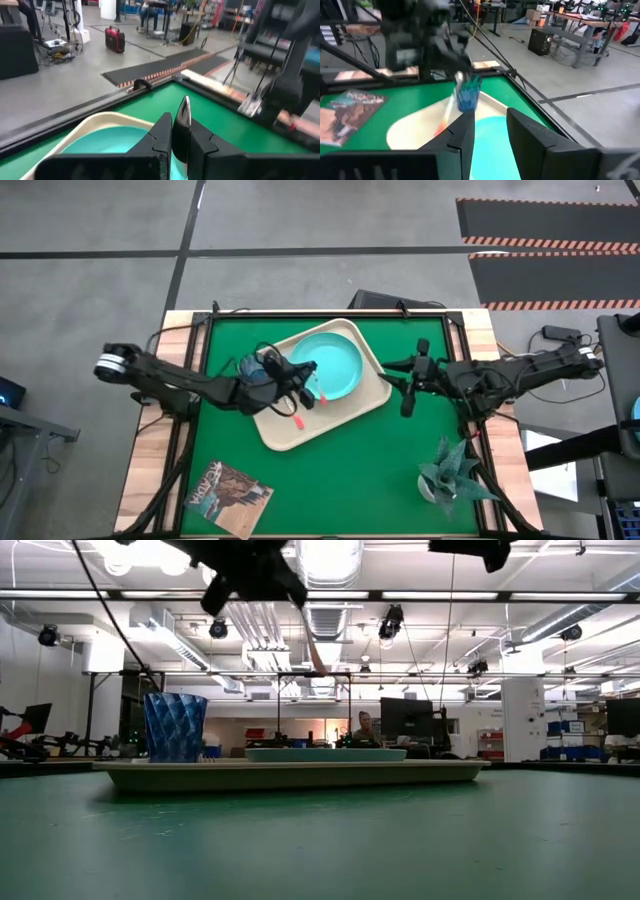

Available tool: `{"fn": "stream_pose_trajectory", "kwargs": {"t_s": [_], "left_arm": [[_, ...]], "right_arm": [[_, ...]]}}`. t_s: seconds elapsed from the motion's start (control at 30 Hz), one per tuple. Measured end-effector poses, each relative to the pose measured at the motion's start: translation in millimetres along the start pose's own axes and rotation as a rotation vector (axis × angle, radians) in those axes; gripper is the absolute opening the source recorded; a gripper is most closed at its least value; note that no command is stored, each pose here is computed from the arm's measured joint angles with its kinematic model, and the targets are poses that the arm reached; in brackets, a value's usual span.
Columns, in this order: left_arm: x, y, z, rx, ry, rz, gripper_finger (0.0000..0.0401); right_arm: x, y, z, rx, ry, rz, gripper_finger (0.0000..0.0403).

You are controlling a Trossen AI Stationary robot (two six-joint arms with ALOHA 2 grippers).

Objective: Pick and place plate/cup/fork/spoon on tray
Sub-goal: Put the orange spoon on the white tray to the left of the orange fork

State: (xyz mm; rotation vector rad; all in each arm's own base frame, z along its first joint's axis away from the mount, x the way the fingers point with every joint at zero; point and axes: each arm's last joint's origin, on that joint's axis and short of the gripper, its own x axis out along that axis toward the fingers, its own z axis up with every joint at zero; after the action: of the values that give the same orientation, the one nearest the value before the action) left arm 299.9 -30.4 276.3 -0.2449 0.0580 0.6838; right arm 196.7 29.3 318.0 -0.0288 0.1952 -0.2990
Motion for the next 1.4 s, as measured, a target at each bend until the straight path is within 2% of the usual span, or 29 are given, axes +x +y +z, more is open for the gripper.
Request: {"fn": "stream_pose_trajectory", "kwargs": {"t_s": [0.2, 0.37, 0.7, 0.93, 1.23, 1.4], "left_arm": [[-22, 14, 32, -0.071, -0.046, -0.02, 0.0008], [-32, 24, 38, -0.127, -0.021, -0.015, 0.0008], [-42, 35, 28, -0.295, 0.155, -0.029, 0.0008], [-46, 33, 17, -0.405, 0.303, -0.072, 0.0008], [-60, 40, -16, -0.472, 0.51, 0.126, 0.0008], [-56, 38, -31, -0.481, 0.547, 0.194, 0.0008]], "right_arm": [[-17, -10, 2, -0.002, 0.007, -0.001, 0.009], [-29, -16, -2, 0.007, 0.004, 0.0, 0.0075], [-44, -25, -6, 0.033, -0.041, 0.002, 0.0059], [-47, -27, -6, 0.038, -0.052, 0.002, 0.0058], [-47, -27, -6, 0.035, -0.051, 0.002, 0.0059], [-46, -27, -7, 0.032, -0.049, 0.002, 0.0059]]}}
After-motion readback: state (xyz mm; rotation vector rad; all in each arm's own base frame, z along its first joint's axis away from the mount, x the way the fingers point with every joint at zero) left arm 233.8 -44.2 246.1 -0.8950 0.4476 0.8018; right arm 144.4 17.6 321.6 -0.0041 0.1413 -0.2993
